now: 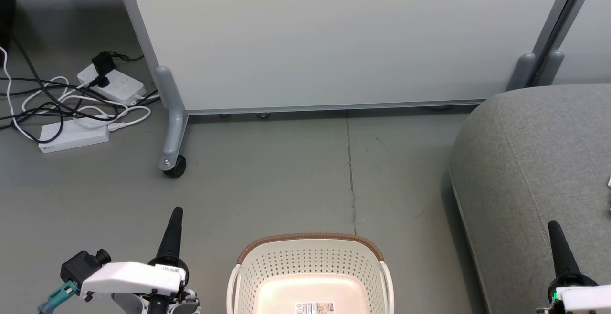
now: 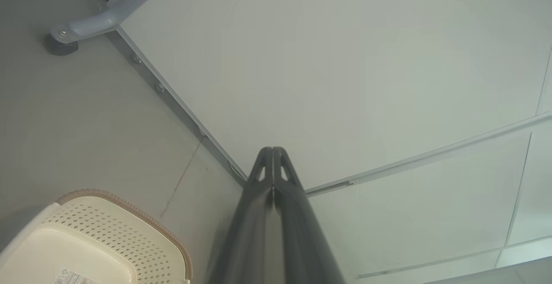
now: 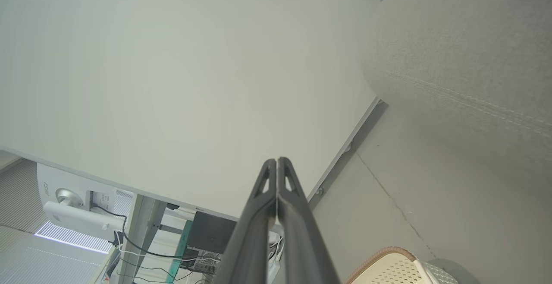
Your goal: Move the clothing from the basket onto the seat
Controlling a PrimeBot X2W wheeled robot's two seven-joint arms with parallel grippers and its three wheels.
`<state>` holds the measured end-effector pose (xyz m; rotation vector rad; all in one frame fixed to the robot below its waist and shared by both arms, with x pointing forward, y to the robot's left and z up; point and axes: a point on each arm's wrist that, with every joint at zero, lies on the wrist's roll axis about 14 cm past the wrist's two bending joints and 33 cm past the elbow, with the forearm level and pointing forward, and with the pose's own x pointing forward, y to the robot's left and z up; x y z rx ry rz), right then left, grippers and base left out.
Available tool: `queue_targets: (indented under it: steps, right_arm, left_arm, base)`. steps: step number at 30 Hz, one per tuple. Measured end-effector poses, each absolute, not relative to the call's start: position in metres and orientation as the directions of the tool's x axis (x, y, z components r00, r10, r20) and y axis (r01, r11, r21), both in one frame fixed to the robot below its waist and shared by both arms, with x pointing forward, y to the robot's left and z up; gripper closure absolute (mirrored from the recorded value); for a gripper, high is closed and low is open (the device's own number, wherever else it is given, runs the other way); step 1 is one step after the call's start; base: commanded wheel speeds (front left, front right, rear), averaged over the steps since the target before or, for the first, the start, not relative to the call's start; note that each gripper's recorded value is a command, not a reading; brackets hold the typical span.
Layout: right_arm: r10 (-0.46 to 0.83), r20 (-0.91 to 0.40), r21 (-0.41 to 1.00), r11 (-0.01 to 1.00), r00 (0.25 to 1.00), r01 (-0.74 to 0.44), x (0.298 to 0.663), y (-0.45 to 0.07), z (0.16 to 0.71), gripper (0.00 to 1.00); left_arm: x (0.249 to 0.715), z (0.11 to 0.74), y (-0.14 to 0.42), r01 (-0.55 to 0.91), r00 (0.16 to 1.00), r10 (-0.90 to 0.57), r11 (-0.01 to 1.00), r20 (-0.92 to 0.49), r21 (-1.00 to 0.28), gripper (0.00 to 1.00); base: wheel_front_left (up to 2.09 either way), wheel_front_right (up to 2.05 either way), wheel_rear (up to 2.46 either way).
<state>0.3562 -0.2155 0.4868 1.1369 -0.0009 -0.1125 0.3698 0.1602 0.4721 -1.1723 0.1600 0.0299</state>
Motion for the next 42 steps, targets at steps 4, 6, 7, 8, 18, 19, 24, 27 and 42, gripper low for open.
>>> queue_targets:
  steps: [4,6,7,8,18,19,24,27,42]
  right_arm:
    - [-0.090,-0.056,0.920,0.382,0.994,0.087,0.356,-0.217,0.487,1.00]
    - [-0.090,-0.055,0.928,0.364,0.994,0.084,0.356,-0.217,0.488,1.00]
    - [-0.091,-0.055,0.931,0.355,0.994,0.084,0.356,-0.218,0.488,1.00]
    - [-0.093,-0.054,0.934,0.346,0.994,0.083,0.356,-0.219,0.488,1.00]
    - [-0.094,-0.048,0.961,0.267,0.994,0.072,0.356,-0.222,0.491,1.00]
    - [-0.094,-0.047,0.963,0.259,0.994,0.070,0.356,-0.222,0.491,1.00]
    - [-0.095,-0.042,0.973,0.220,0.995,0.063,0.355,-0.224,0.492,1.00]
    - [-0.097,-0.039,0.979,0.196,0.995,0.057,0.355,-0.225,0.494,1.00]
    - [-0.100,-0.021,0.996,0.090,0.995,0.030,0.355,-0.230,0.498,1.00]
  left_arm:
    - [0.372,0.475,0.160,-0.100,0.989,-0.064,0.359,-0.132,-0.928,1.00]
    - [0.375,0.478,0.160,-0.094,0.990,-0.067,0.340,-0.123,-0.936,1.00]
    - [0.375,0.479,0.160,-0.089,0.990,-0.069,0.332,-0.119,-0.939,1.00]
    - [0.375,0.479,0.160,-0.090,0.991,-0.069,0.324,-0.118,-0.942,1.00]
    - [0.380,0.484,0.161,-0.080,0.992,-0.079,0.249,-0.103,-0.965,1.00]
    - [0.381,0.486,0.161,-0.075,0.992,-0.081,0.243,-0.097,-0.967,1.00]
    - [0.383,0.489,0.161,-0.067,0.993,-0.084,0.204,-0.086,-0.977,1.00]
    - [0.384,0.490,0.161,-0.065,0.993,-0.087,0.184,-0.082,-0.981,1.00]
    - [0.391,0.500,0.161,-0.037,0.994,-0.099,0.083,-0.045,-0.996,1.00]
  base:
    - [0.00,0.00,0.00]
    - [0.00,0.00,0.00]
    - [0.00,0.00,0.00]
    - [0.00,0.00,0.00]
    - [0.00,0.00,0.00]
    - [0.00,0.00,0.00]
    - [0.00,0.00,0.00]
    - [0.00,0.00,0.00]
    - [0.00,0.00,0.00]
